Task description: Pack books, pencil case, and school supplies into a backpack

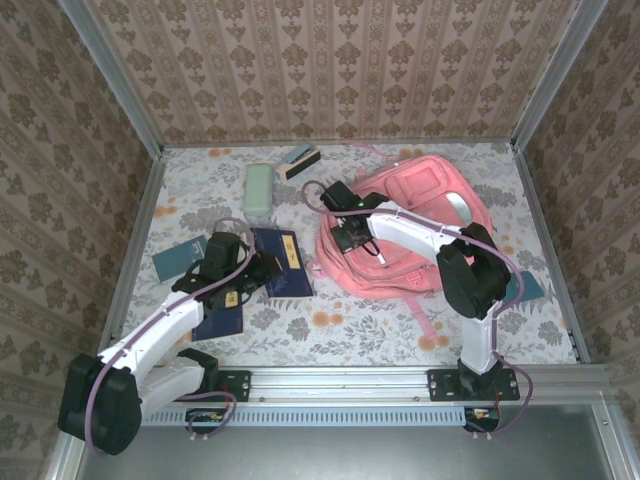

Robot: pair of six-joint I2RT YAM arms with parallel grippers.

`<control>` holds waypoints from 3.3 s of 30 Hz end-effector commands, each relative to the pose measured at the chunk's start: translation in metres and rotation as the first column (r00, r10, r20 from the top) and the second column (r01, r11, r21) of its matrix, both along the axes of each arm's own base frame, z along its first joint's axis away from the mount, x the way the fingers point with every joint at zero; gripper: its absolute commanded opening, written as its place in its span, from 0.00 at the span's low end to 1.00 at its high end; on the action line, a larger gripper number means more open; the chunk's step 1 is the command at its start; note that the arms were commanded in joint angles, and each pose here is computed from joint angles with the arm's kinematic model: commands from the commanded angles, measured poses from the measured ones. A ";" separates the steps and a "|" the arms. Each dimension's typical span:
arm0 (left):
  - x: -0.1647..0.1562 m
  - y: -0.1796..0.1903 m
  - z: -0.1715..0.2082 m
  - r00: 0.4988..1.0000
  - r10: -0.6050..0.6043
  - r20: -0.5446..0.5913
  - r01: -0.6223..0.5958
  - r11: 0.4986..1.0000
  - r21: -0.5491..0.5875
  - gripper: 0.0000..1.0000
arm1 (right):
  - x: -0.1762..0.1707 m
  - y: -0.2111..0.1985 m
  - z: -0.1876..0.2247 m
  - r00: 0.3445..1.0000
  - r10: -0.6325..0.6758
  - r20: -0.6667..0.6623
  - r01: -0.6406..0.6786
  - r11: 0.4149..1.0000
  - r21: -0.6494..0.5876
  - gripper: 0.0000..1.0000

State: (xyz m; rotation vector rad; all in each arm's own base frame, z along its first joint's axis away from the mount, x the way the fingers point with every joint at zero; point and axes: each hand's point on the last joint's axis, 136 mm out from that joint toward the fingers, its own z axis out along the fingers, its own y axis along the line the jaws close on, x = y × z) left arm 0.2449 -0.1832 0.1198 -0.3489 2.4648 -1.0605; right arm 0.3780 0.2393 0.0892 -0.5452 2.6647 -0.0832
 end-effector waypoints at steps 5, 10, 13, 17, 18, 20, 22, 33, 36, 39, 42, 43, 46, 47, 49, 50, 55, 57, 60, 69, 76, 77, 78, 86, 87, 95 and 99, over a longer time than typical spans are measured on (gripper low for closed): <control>0.031 -0.014 0.067 0.987 0.047 0.156 -0.024 0.989 -0.147 0.00 | 0.011 -0.016 0.117 0.982 -0.033 0.184 0.013 0.994 0.108 0.00; 0.045 -0.027 0.081 0.980 0.060 0.188 -0.022 0.980 -0.197 0.00 | 0.012 -0.024 0.164 0.973 -0.076 0.219 0.024 0.973 0.231 0.00; 0.048 -0.048 0.088 0.977 0.042 0.211 0.008 0.974 -0.228 0.00 | 0.013 -0.027 0.194 0.966 -0.110 0.235 0.024 0.940 0.342 0.00; 0.059 -0.077 0.095 0.971 0.029 0.237 0.031 0.969 -0.246 0.00 | 0.014 -0.028 0.226 0.957 -0.146 0.249 0.018 0.891 0.453 0.00; 0.063 -0.086 0.099 0.969 0.025 0.247 0.042 0.964 -0.261 0.00 | 0.014 -0.027 0.231 0.957 -0.145 0.251 0.012 0.885 0.466 0.00; 0.069 -0.104 0.102 0.966 0.025 0.257 0.052 0.957 -0.285 0.00 | 0.014 -0.025 0.236 0.956 -0.146 0.254 0.007 0.878 0.478 0.00; 0.074 -0.124 0.105 0.962 0.014 0.273 0.072 0.951 -0.302 0.00 | 0.015 -0.024 0.236 0.957 -0.149 0.250 0.010 0.875 0.483 0.00; 0.098 -0.241 0.042 0.983 -0.094 0.158 0.136 0.951 -0.277 0.00 | 0.013 -0.020 0.238 0.959 -0.150 0.239 0.006 0.858 0.513 0.00; 0.097 -0.257 0.015 0.987 -0.131 0.090 0.147 0.970 -0.194 0.23 | 0.011 -0.021 0.235 0.961 -0.151 0.230 0.012 0.859 0.513 0.00; 0.092 -0.254 -0.003 0.988 -0.145 0.053 0.149 0.984 -0.093 0.46 | 0.010 -0.023 0.232 0.962 -0.152 0.227 0.016 0.861 0.508 0.00; 0.089 -0.237 -0.013 0.991 -0.127 0.039 0.126 0.992 0.017 0.49 | 0.007 -0.026 0.230 0.961 -0.152 0.230 0.016 0.863 0.505 0.00; 0.088 -0.231 -0.015 0.992 -0.120 0.035 0.118 0.991 0.056 0.50 | 0.007 -0.027 0.230 0.961 -0.153 0.231 0.016 0.864 0.504 0.00; 0.086 -0.219 -0.021 0.992 -0.123 0.024 0.118 0.981 0.151 0.51 | 0.006 -0.031 0.227 0.961 -0.157 0.228 0.021 0.864 0.503 0.00; 0.085 -0.217 -0.024 0.992 -0.126 0.018 0.121 0.976 0.180 0.51 | 0.006 -0.031 0.225 0.961 -0.159 0.226 0.024 0.864 0.503 0.00; 0.085 -0.216 -0.031 0.991 -0.136 0.001 0.132 0.968 0.212 0.51 | 0.005 -0.032 0.223 0.962 -0.157 0.222 0.025 0.864 0.502 0.00; 0.083 -0.219 -0.035 0.989 -0.147 -0.009 0.145 0.965 0.217 0.51 | 0.005 -0.032 0.223 0.963 -0.157 0.221 0.025 0.864 0.504 0.00; 0.079 -0.242 -0.052 0.978 -0.201 -0.057 0.207 0.963 0.175 0.46 | 0.005 -0.029 0.217 0.968 -0.148 0.204 0.024 0.859 0.511 0.00; 0.078 -0.253 -0.050 0.975 -0.217 -0.052 0.222 0.967 0.123 0.39 | 0.004 -0.027 0.215 0.970 -0.144 0.195 0.023 0.855 0.518 0.00; 0.080 -0.274 -0.035 0.971 -0.240 0.002 0.240 0.971 -0.015 0.38 | 0.003 -0.024 0.212 0.973 -0.141 0.181 0.024 0.848 0.530 0.00; 0.081 -0.299 -0.011 0.961 -0.266 0.077 0.276 0.940 -0.199 0.40 | 0.003 -0.018 0.206 0.980 -0.131 0.152 0.026 0.834 0.552 0.00; 0.078 -0.245 -0.012 0.973 -0.227 0.043 0.228 0.974 -0.019 0.60 | 0.004 -0.023 0.193 0.979 -0.140 0.147 0.043 0.850 0.525 0.00; 0.075 -0.234 -0.012 0.975 -0.221 0.039 0.221 0.975 0.010 0.63 | 0.004 -0.023 0.190 0.979 -0.141 0.144 0.045 0.850 0.525 0.00; 0.071 -0.223 -0.013 0.976 -0.216 0.031 0.215 0.976 0.039 0.65 | 0.004 -0.024 0.186 0.980 -0.143 0.139 0.050 0.852 0.522 0.00; 0.044 -0.121 -0.014 0.993 -0.111 -0.028 0.115 0.960 0.255 0.79 | 0.000 -0.022 0.149 0.986 -0.140 0.093 0.075 0.863 0.500 0.06; 0.040 -0.107 -0.013 0.995 -0.096 -0.034 0.101 0.958 0.268 0.79 | -0.001 -0.020 0.144 0.987 -0.136 0.090 0.074 0.866 0.495 0.10; 0.012 -0.016 -0.002 0.998 0.005 -0.065 0.017 0.944 0.330 0.79 | -0.007 -0.007 0.110 0.993 -0.107 0.058 0.068 0.883 0.464 0.00; -0.002 0.017 0.000 0.996 0.031 -0.087 0.004 0.926 0.379 0.79 | -0.006 -0.006 0.101 0.992 -0.112 0.051 0.076 0.887 0.454 0.12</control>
